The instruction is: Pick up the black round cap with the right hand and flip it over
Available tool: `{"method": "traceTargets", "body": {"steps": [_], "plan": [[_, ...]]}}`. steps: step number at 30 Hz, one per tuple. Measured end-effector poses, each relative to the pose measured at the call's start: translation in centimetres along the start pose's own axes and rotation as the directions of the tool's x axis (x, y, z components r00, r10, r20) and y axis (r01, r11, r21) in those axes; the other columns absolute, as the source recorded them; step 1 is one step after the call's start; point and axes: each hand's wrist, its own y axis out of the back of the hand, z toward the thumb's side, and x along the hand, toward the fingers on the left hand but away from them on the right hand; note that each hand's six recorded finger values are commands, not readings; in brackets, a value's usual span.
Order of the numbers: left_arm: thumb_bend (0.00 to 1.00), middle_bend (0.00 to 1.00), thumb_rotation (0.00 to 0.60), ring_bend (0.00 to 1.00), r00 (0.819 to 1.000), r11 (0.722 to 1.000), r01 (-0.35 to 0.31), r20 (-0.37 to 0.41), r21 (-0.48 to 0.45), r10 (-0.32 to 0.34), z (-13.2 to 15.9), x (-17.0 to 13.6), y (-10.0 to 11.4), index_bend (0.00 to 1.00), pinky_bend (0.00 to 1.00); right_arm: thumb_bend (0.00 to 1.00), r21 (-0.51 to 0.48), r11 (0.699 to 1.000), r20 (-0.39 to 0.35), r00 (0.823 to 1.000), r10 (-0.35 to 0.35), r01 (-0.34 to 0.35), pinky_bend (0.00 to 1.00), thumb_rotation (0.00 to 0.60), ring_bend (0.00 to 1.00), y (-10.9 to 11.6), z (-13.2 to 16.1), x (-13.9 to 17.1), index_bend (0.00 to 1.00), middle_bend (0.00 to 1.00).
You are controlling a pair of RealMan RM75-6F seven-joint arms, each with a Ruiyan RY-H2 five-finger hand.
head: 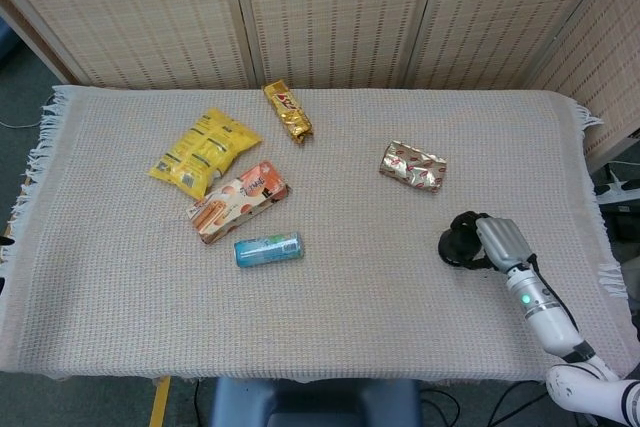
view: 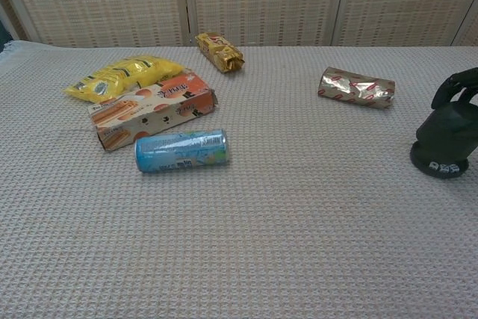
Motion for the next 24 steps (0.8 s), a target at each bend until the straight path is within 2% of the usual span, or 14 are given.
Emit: {"method": "traceTargets", "body": {"steps": [4,8,15,18,20,24], "plan": [[0.44,0.0,0.6,0.0,1.0,1.0,-0.001,0.0,-0.002,0.001,0.0,0.0,0.0,0.26,0.23,0.24,0.017,1.0,0.001,1.0,-0.018,0.018,0.54,0.6,0.36,1.0,-0.3,1.7,0.49,0.33],[0.44,0.0,0.6,0.0,1.0,1.0,-0.001,0.001,-0.002,0.001,0.0,0.0,0.0,0.26,0.23,0.24,0.077,0.997,0.031,1.0,-0.005,0.002,0.54,0.6,0.36,1.1,-1.3,3.2,0.49,0.33],[0.44,0.0,0.6,0.0,1.0,1.0,0.001,0.003,0.001,-0.001,0.1,-0.1,-0.1,0.26,0.23,0.24,0.224,0.973,0.149,0.989,0.027,-0.06,0.54,0.6,0.35,0.1,-4.0,5.8,0.48,0.33],[0.44,0.0,0.6,0.0,1.0,1.0,0.002,0.004,0.002,-0.002,0.1,0.0,-0.1,0.26,0.23,0.24,0.255,0.963,0.197,0.98,0.035,-0.085,0.53,0.6,0.29,-0.6,-5.3,6.0,0.42,0.32],[0.44,0.0,0.6,0.0,1.0,1.0,0.002,0.004,0.001,-0.002,0.1,0.0,-0.1,0.26,0.23,0.24,0.263,0.959,0.22,0.974,0.047,-0.106,0.48,0.6,0.2,-1.0,-6.0,6.0,0.35,0.26],[0.44,0.0,0.6,0.0,1.0,1.0,0.002,0.003,0.0,-0.002,0.1,0.0,-0.1,0.26,0.23,0.24,0.263,0.951,0.237,0.966,0.102,-0.165,0.32,0.6,0.03,-2.2,-6.6,5.7,0.18,0.08]]}}
